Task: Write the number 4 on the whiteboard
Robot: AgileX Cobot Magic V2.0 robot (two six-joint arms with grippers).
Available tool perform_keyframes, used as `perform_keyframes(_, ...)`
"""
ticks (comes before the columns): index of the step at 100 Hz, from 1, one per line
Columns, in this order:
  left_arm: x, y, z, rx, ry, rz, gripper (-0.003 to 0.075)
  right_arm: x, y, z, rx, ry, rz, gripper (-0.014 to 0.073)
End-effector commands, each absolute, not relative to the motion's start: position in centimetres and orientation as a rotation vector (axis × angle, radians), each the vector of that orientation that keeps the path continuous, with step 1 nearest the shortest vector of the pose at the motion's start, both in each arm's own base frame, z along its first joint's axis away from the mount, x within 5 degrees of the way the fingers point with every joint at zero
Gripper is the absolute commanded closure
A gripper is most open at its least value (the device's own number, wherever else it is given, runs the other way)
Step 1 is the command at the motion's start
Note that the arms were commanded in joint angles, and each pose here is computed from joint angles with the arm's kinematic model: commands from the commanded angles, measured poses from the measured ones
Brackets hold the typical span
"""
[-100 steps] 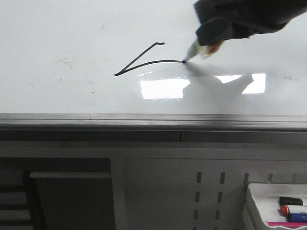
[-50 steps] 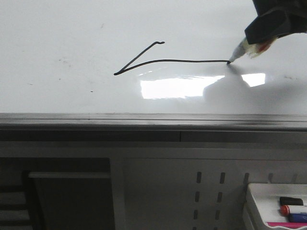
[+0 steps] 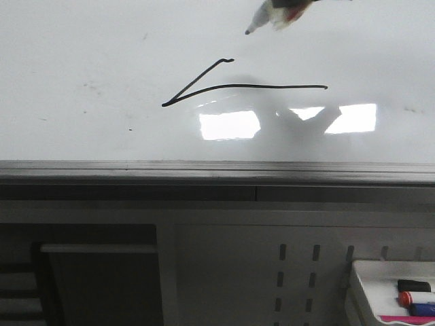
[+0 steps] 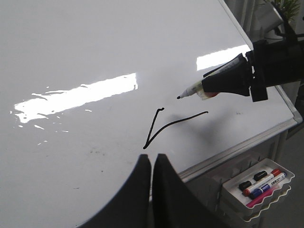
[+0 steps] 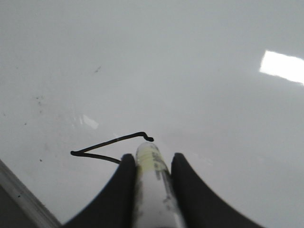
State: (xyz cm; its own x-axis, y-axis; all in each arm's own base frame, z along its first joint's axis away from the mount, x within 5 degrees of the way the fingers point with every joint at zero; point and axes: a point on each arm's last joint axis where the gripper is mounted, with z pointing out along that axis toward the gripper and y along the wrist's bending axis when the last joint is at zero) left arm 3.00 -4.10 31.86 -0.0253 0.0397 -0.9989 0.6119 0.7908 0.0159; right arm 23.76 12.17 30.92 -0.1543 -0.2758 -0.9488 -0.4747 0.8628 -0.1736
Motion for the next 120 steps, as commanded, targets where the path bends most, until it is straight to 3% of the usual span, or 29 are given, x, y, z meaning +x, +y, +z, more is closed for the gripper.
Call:
perform_keyframes(1, 3.1, -3.9, 33.2, 0.465, 1.493, -0.520, 0.0741, 24.6, 11.9, 32.8, -0.518, 1.627, 0.157, 0.0657)
perform_keyframes(42, 3.1, -3.9, 33.2, 0.462, 1.495, -0.533, 0.0741, 26.0, 11.8, 30.2, -0.554, 1.774, 0.141, 0.0657)
perform_keyframes(66, 3.1, -4.0, 33.2, 0.459, 1.494, -0.539, 0.0741, 24.1, 12.8, 26.7, -0.731, 2.065, 0.219, 0.0656)
perform_keyframes(77, 3.1, -4.0, 33.2, 0.455, 1.494, -0.548, 0.0741, 23.3, 13.5, 25.5, -0.779, 2.087, 0.234, 0.0656)
perform_keyframes(98, 3.0, -4.1, 33.3, 0.436, 1.491, -0.590, 0.0741, 23.7, 13.9, 27.1, -0.744, 1.998, 0.238, 0.0657)
perform_keyframes(120, 2.9, -4.3, 33.4, 0.422, 1.498, -0.639, 0.0731, 22.0, 13.8, 32.2, -0.724, 1.840, 0.282, 0.0660)
